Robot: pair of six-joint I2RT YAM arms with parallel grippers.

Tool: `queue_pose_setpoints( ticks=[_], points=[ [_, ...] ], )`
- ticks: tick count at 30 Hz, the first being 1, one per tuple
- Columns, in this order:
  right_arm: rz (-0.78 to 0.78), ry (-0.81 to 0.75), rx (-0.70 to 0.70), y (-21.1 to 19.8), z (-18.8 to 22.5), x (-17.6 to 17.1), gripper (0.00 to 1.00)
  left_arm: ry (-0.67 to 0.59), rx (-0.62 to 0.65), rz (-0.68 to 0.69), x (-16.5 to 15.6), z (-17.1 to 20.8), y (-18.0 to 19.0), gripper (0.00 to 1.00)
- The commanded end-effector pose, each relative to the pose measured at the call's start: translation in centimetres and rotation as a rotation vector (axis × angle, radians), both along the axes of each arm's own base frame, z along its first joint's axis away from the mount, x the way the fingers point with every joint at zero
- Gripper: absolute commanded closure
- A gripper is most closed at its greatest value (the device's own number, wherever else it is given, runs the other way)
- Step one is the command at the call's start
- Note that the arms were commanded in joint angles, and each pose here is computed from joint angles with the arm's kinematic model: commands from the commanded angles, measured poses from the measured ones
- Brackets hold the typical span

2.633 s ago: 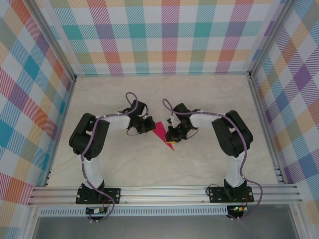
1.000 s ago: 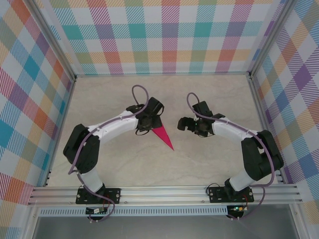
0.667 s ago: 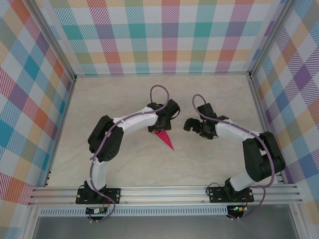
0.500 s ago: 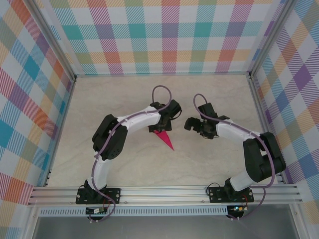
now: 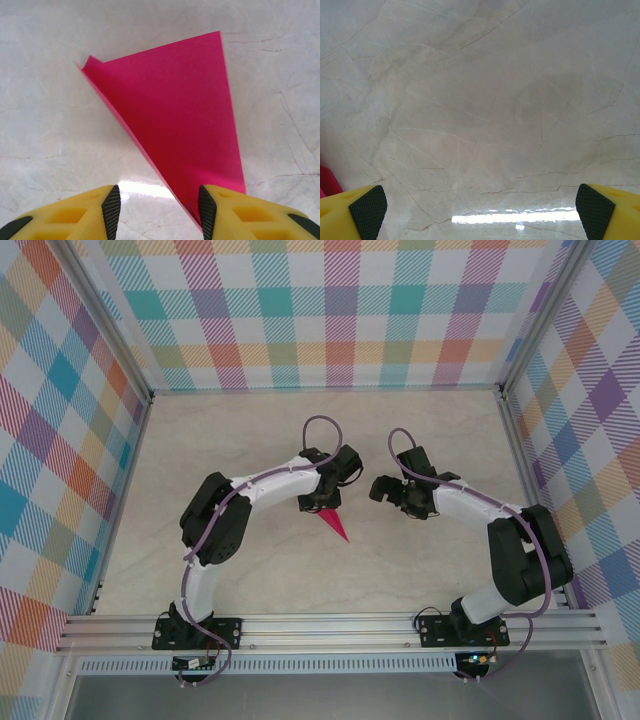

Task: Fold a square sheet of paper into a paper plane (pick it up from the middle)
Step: Move a paper plane to the center of the table.

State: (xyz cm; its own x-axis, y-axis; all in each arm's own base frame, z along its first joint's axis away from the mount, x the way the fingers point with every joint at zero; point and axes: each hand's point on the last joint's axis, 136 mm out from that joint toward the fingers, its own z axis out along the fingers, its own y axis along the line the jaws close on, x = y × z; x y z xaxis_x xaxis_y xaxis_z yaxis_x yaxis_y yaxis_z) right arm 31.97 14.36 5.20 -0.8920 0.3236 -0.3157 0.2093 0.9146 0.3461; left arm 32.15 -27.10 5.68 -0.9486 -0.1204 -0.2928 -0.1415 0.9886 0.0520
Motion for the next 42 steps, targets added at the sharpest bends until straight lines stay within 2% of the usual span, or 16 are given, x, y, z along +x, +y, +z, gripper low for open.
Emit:
queue_pose_setpoints(
  ticks=[1,8,16,20,24,27,33,38,42],
  points=[
    [-0.013,0.016,0.018,0.2,-0.4,0.2,0.00,-0.019,-0.034,0.036,-0.9,1.4,0.2,0.58],
    [-0.015,0.026,0.018,0.2,-0.6,0.2,0.00,-0.048,-0.085,0.083,-0.7,1.0,-0.1,0.77],
    [-0.017,0.029,0.019,0.2,-0.6,0.2,0.00,-0.059,-0.081,0.112,-0.6,0.5,0.2,0.88],
    [-0.018,0.019,0.016,0.0,-0.3,0.2,0.00,-0.104,-0.118,0.101,-0.3,2.9,0.0,0.97],
    [-0.026,-0.004,0.017,-0.3,0.3,0.1,0.00,-0.166,-0.170,0.044,0.1,6.5,-0.3,1.00],
    [-0.030,-0.027,0.039,-0.3,0.9,0.1,0.00,-0.208,-0.232,-0.029,0.1,8.7,-0.9,1.00],
    [0.024,-0.118,0.093,0.5,3.2,0.5,0.00,-0.201,-0.477,-0.170,0.6,10.1,-3.1,1.00],
    [0.156,-0.184,0.214,3.0,6.2,0.1,0.02,-0.214,-0.628,-0.213,1.0,9.4,-3.8,1.00],
    [0.219,-0.153,0.272,4.4,6.9,-0.7,0.04,-0.222,-0.748,-0.207,1.6,7.5,-4.0,1.00]
  ],
)
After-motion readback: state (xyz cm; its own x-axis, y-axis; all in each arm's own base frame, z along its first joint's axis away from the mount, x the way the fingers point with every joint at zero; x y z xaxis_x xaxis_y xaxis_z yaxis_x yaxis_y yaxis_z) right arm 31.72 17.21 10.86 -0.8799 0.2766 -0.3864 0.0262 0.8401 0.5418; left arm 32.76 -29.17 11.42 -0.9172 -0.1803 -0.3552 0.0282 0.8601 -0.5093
